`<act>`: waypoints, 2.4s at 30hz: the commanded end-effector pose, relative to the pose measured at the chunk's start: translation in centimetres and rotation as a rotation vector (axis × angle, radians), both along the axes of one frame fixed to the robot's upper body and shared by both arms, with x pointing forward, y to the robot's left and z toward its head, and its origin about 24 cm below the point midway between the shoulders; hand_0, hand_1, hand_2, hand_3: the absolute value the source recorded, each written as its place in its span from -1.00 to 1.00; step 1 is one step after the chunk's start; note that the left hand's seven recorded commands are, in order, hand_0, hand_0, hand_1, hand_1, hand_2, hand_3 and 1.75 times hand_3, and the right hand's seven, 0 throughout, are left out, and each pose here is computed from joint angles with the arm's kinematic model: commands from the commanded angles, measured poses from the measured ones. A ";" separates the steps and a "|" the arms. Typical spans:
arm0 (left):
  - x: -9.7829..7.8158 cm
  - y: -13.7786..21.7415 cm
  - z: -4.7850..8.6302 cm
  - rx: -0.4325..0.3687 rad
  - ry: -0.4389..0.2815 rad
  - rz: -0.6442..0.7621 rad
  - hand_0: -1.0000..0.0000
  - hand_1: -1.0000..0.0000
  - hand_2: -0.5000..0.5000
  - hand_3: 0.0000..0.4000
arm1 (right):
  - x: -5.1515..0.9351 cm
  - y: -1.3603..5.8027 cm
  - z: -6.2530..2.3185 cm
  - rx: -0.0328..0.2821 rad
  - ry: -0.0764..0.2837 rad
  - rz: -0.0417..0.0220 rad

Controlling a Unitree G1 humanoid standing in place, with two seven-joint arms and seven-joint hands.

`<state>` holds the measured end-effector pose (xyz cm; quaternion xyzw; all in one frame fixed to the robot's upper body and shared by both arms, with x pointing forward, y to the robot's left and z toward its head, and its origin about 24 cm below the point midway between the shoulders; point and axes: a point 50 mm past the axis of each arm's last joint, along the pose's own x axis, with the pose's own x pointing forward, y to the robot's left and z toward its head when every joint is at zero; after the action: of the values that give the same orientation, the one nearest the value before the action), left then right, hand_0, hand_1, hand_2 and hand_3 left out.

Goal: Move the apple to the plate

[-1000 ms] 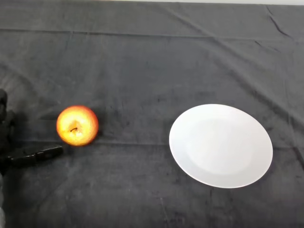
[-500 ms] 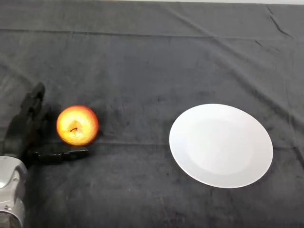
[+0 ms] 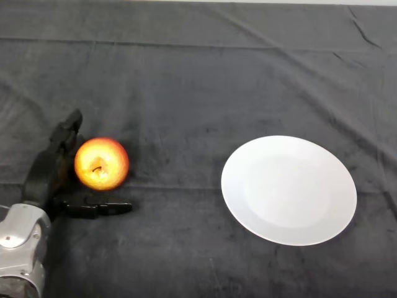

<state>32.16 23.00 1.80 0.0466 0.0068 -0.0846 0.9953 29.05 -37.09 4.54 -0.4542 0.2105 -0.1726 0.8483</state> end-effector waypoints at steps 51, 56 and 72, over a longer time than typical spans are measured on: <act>4.4 -6.0 5.6 0.282 -0.163 -0.185 -1.00 -1.00 0.00 1.00 | -2.43 0.76 -4.13 0.033 0.158 -0.0010; 5.0 -7.8 6.8 0.296 -0.212 -0.233 -1.00 -1.00 0.00 1.00 | -2.42 0.76 -4.13 0.033 0.159 -0.0010; 5.5 -13.9 9.5 0.385 -0.337 -0.431 -1.00 -1.00 0.00 1.00 | -2.42 0.75 -4.13 0.033 0.159 -0.0011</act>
<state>37.00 10.65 8.19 0.2306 -0.0917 -0.2678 0.9310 29.13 -37.13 4.77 -0.4539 0.2077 -0.1753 0.8486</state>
